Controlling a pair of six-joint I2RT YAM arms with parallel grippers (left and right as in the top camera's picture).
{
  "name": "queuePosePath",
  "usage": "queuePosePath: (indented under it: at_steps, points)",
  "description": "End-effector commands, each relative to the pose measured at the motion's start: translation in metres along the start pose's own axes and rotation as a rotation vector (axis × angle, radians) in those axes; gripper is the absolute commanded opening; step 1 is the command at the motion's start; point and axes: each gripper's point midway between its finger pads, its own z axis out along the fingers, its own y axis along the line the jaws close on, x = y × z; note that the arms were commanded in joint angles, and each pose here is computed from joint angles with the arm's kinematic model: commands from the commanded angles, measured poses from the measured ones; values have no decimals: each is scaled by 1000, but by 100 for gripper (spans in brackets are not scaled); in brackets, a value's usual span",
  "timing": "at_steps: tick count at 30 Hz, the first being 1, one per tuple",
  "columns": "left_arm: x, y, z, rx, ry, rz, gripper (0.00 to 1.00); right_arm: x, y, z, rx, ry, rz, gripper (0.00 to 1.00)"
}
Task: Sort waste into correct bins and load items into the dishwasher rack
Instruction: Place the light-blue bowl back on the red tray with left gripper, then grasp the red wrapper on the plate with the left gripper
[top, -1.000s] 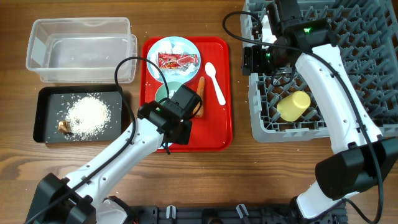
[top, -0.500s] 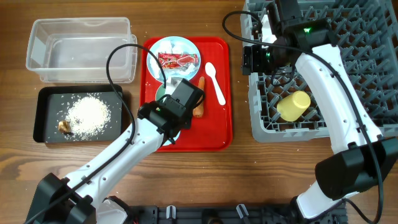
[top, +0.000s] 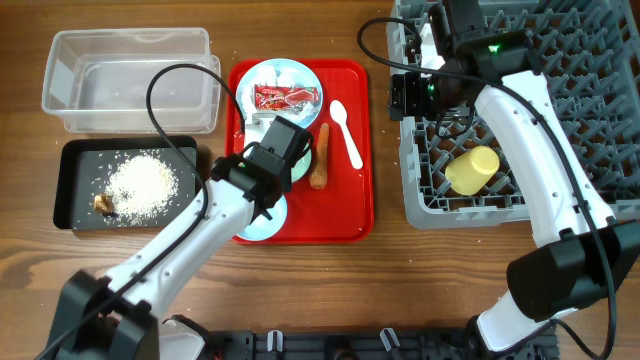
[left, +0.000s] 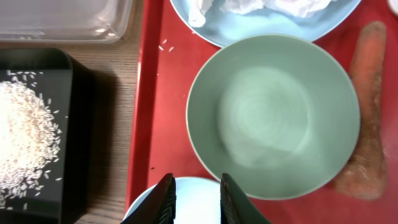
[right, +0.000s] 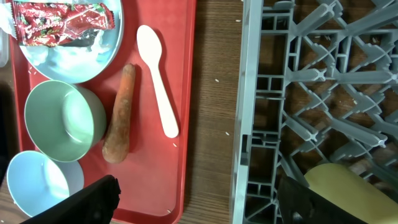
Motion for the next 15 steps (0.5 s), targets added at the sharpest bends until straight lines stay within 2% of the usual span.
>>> queuePosePath:
  at_steps: [1,4,6,10,15]
  points:
    - [2,-14,9,55,26,-24,24,-3,-1,3,10,0,-15,84]
    - [-10,-31,3,142,0,-24,27,-3,-1,3,10,0,-15,85]
    - [-21,-48,-7,229,-14,29,34,-3,-1,3,10,0,-15,84]
    - [-37,-59,-25,296,-27,51,47,-3,-1,3,9,0,-15,85]
    - [-53,-71,-39,347,-42,126,49,-2,-1,3,9,1,-12,84]
